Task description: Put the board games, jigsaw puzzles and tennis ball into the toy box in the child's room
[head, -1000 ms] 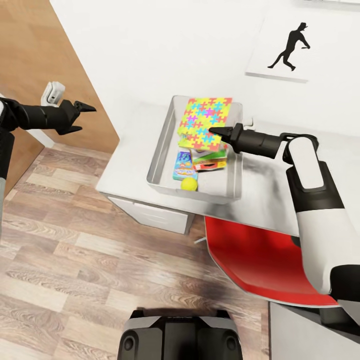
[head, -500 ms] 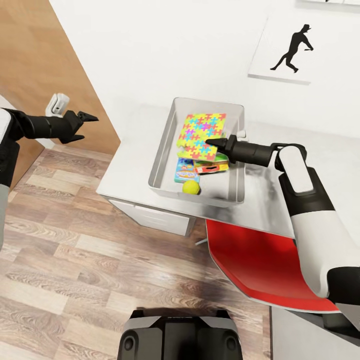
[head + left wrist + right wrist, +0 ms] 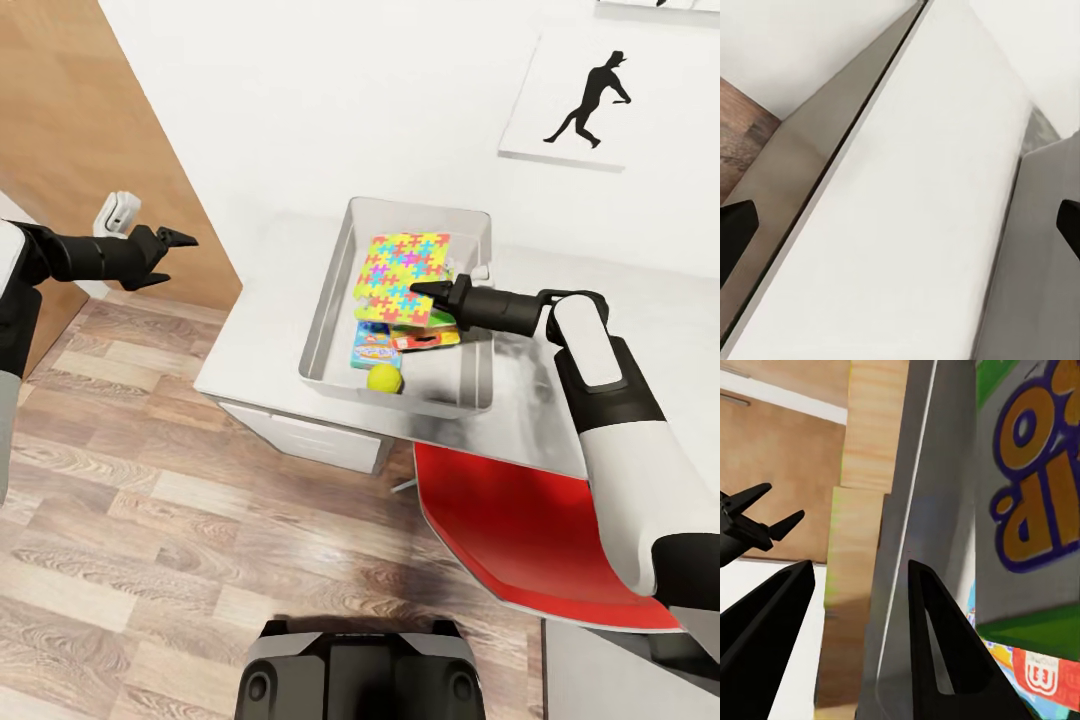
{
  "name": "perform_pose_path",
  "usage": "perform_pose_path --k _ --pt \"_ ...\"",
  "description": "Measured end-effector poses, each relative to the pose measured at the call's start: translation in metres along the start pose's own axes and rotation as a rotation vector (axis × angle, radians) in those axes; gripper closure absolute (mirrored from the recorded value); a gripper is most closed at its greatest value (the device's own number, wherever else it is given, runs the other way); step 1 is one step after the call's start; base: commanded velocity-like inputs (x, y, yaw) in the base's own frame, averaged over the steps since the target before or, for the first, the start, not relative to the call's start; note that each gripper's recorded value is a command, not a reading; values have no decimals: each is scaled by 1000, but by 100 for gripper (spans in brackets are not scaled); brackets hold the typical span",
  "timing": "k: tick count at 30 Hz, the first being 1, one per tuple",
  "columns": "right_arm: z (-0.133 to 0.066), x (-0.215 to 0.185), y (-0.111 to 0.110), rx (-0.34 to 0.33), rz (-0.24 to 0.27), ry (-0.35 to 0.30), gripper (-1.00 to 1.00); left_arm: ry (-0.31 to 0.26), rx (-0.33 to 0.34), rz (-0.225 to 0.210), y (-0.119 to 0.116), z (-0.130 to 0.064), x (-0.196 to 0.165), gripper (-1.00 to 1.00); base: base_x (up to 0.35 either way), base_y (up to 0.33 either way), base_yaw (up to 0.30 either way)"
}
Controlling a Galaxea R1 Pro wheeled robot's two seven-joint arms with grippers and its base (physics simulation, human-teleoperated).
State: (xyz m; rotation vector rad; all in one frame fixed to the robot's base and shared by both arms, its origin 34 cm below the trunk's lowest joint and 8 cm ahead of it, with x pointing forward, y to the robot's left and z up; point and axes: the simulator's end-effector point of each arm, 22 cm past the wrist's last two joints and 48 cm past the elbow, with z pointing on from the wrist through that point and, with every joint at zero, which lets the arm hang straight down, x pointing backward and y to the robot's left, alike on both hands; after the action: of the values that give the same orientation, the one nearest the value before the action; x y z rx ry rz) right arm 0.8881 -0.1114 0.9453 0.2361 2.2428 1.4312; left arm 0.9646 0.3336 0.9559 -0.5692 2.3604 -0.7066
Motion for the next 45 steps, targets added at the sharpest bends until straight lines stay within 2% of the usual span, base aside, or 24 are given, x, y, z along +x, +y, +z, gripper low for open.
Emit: perform_pose_path --k 19,27,45 --pt "0 0 -2 4 2 1 100 8 -3 -3 4 2 5 -100 87 52 0" --pt "2 3 -18 24 46 11 100 9 -4 -4 4 2 6 -100 3 2 0" --pt "1 3 -33 41 87 13 100 9 -4 -4 4 2 6 -100 0 0 0"
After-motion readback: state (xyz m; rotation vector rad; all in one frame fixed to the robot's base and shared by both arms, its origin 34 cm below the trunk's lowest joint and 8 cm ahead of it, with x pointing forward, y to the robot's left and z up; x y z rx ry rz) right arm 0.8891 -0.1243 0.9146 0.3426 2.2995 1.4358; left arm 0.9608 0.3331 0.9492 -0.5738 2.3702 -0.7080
